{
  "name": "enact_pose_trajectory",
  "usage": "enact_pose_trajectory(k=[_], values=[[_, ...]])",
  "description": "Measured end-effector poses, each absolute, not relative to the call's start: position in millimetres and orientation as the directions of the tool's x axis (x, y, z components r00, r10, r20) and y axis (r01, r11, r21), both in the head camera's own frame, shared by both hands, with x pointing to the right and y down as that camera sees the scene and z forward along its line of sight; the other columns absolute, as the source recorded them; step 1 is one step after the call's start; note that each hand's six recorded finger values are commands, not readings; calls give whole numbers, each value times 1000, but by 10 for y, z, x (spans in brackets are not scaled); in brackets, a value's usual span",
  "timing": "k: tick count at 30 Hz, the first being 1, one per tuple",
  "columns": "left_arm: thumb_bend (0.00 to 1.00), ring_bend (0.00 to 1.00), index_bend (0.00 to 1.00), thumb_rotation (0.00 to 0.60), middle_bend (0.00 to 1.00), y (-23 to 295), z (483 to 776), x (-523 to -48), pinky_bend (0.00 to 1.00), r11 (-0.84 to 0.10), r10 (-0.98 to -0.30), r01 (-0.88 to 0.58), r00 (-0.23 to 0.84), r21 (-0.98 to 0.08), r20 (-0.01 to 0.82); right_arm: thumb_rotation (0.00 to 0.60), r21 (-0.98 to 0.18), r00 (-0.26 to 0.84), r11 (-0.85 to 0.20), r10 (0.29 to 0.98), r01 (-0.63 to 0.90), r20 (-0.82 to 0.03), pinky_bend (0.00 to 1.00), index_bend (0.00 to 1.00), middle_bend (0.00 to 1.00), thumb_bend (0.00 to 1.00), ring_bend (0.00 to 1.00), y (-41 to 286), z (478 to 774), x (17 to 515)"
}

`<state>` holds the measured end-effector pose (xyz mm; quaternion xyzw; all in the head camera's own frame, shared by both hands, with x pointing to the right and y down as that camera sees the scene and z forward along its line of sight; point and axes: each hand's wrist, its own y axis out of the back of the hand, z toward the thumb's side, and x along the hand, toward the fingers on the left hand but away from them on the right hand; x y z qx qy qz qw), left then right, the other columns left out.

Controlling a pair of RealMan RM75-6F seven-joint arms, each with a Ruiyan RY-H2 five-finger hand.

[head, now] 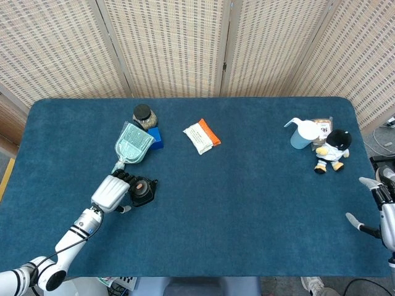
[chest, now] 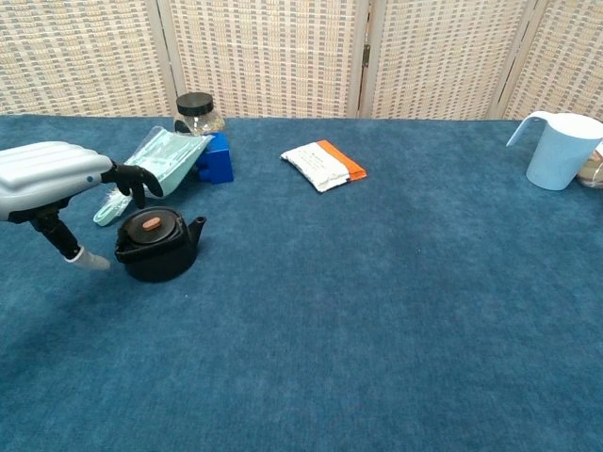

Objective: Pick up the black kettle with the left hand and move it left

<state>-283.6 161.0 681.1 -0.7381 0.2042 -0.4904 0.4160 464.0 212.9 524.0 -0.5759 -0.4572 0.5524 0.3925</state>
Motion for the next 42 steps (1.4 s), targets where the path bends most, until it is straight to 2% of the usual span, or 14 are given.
enact_pose_trajectory(k=[7,12,21,33,42], values=[[96,251,220,600,308,1652,6790,-2917,166,-588,-708,92,421,-804,567,600,-957,-25,-273,961,95,-276,157,224,263,146,124,2127,5238,4631],[96,251,220,600,308,1699,6702,-2797,166,-607,-696,51,447,-793,562,600,-957,-27,-273,960,97,-277,158,224,263,146,124,2135,5245,4645],[96,251,219,600,308,1550,6623,-2497,166,-606,-696,3,481,-795,533,600,-957,-38,-273,960,100,-278,158,224,261,146,124,2159,5250,4695],[96,251,218,600,308,1542,6741,-2274,166,-653,-648,20,503,-757,572,600,-958,-59,-267,960,102,-274,158,224,257,146,124,2204,5230,4764],[97,251,218,600,308,1471,6845,-2344,166,-664,-652,24,471,-747,594,600,-958,-61,-268,959,103,-275,158,223,251,146,124,2213,5232,4771]])
